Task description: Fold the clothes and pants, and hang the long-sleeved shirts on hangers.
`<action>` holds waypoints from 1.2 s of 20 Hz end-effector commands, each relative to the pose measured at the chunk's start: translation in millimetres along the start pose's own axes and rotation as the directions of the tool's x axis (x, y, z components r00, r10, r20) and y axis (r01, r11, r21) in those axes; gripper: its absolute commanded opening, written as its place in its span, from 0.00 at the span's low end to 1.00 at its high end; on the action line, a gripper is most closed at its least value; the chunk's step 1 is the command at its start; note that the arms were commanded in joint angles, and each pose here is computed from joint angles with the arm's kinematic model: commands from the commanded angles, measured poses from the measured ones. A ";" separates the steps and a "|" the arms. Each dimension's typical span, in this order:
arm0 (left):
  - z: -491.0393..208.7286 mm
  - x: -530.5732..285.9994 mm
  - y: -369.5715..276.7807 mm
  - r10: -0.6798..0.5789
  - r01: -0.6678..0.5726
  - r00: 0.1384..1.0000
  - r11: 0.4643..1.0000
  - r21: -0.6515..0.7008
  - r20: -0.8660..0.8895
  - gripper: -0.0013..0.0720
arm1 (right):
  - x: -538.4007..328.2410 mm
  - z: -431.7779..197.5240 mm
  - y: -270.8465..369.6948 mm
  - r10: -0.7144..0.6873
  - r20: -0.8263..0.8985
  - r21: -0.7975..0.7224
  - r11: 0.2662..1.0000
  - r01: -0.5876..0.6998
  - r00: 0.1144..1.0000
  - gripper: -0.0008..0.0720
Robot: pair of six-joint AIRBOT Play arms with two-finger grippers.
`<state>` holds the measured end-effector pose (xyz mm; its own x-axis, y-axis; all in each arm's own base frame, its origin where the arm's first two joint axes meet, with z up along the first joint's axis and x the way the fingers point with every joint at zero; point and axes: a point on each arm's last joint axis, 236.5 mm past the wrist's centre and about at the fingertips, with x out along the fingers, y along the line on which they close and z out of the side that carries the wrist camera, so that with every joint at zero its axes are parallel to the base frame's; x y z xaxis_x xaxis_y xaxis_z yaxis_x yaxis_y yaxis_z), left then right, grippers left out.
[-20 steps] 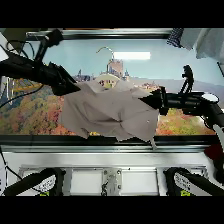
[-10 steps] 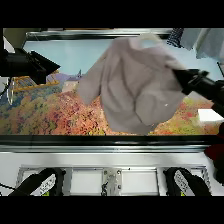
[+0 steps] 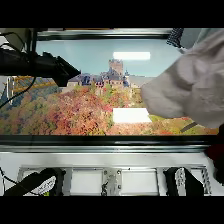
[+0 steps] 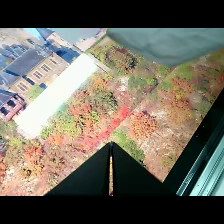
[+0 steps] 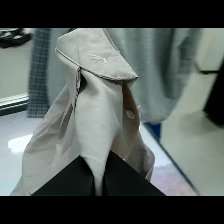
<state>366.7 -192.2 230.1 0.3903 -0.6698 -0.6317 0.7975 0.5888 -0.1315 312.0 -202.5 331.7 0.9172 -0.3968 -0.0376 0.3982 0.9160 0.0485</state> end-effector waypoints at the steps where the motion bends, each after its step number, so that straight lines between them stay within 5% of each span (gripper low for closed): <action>1: -0.8 26.7 -8.8 -0.049 0.049 0.998 0.999 0.006 -0.025 0.04 | -23.7 45.9 -72.2 -0.258 0.059 -0.012 0.966 0.259 0.964 0.02; 7: -1.9 33.1 -8.0 -0.056 0.056 0.998 0.998 0.002 -0.031 0.04 | -53.0 127.4 -107.8 -0.398 0.188 -0.043 0.910 0.412 0.898 0.02; 24: -5.3 32.0 -7.6 -0.061 0.061 0.997 0.998 -0.002 -0.043 0.04 | -93.3 194.3 -85.5 -0.395 0.358 -0.094 0.886 0.454 0.846 0.02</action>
<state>370.4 -216.2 207.0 0.3211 -0.6850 -0.6540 0.8194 0.5471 -0.1708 201.8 -265.9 515.8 0.6286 -0.7248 0.2820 0.7658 0.6401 -0.0616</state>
